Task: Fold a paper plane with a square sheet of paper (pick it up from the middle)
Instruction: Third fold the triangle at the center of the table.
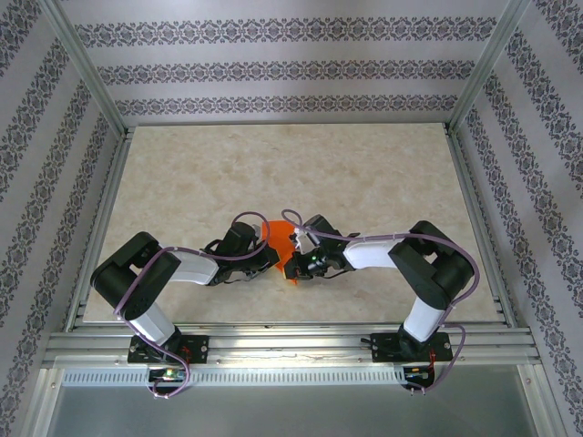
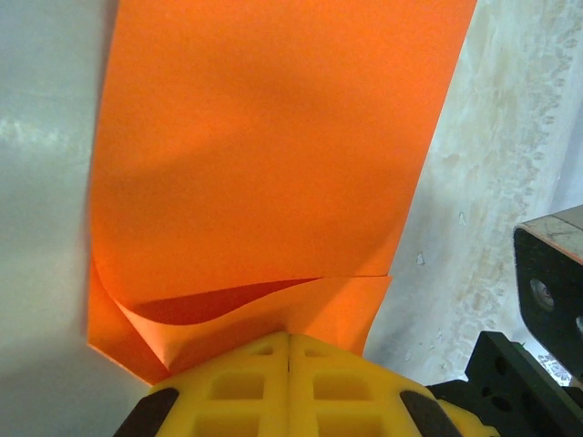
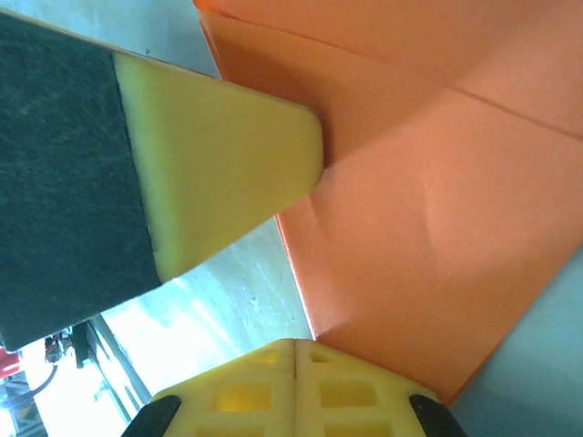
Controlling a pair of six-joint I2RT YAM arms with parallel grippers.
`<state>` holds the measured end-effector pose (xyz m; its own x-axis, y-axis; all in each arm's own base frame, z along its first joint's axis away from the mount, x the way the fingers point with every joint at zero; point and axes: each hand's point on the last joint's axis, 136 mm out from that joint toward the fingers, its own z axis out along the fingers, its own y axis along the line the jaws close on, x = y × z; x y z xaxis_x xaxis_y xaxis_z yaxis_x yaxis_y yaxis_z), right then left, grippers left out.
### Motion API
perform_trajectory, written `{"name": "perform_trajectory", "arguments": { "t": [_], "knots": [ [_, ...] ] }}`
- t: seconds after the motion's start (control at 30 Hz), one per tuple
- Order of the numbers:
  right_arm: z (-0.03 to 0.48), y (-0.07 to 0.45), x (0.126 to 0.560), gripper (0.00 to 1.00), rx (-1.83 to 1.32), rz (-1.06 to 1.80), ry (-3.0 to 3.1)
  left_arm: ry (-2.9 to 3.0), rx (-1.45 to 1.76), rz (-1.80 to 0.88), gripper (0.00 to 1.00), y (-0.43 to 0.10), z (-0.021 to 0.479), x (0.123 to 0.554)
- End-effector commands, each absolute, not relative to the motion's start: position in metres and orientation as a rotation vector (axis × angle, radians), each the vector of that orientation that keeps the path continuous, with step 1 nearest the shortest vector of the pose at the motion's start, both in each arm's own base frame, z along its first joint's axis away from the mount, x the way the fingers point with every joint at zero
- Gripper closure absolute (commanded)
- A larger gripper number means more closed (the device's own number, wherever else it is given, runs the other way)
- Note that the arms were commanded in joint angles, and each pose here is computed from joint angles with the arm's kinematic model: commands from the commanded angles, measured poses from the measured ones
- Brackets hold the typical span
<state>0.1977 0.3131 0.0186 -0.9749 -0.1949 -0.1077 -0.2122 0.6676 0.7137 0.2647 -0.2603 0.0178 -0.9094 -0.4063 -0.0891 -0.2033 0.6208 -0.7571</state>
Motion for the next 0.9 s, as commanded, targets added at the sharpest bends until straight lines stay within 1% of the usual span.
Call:
{"name": "perform_trajectory", "arguments": {
  "t": [0.0, 0.17, 0.23, 0.4, 0.53, 0.7, 0.87],
  "knots": [
    [0.02, 0.31, 0.19, 0.93, -0.378, 1.215, 2.865, 2.667, -0.506, -1.067, 1.0, -0.248, -0.006, 0.249],
    [0.052, 0.32, 0.194, 0.93, -0.462, 1.226, 2.766, 2.666, -0.505, -1.069, 1.0, -0.248, -0.005, 0.249],
    [0.054, 0.321, 0.194, 0.93, -0.476, 1.219, 2.76, 2.665, -0.506, -1.069, 1.0, -0.248, -0.005, 0.249],
    [0.042, 0.326, 0.188, 0.93, -0.532, 1.176, 2.812, 2.662, -0.502, -1.078, 1.0, -0.25, -0.003, 0.25],
    [0.025, 0.319, 0.194, 0.93, -0.484, 1.072, 2.867, 2.665, -0.502, -1.077, 1.0, -0.249, -0.004, 0.249],
    [0.016, 0.313, 0.197, 0.93, -0.416, 1.127, 2.874, 2.666, -0.501, -1.076, 1.0, -0.25, -0.004, 0.25],
    [0.006, 0.307, 0.189, 0.93, -0.395, 1.154, 2.903, 2.668, -0.499, -1.074, 1.0, -0.25, -0.004, 0.25]
  ]
}}
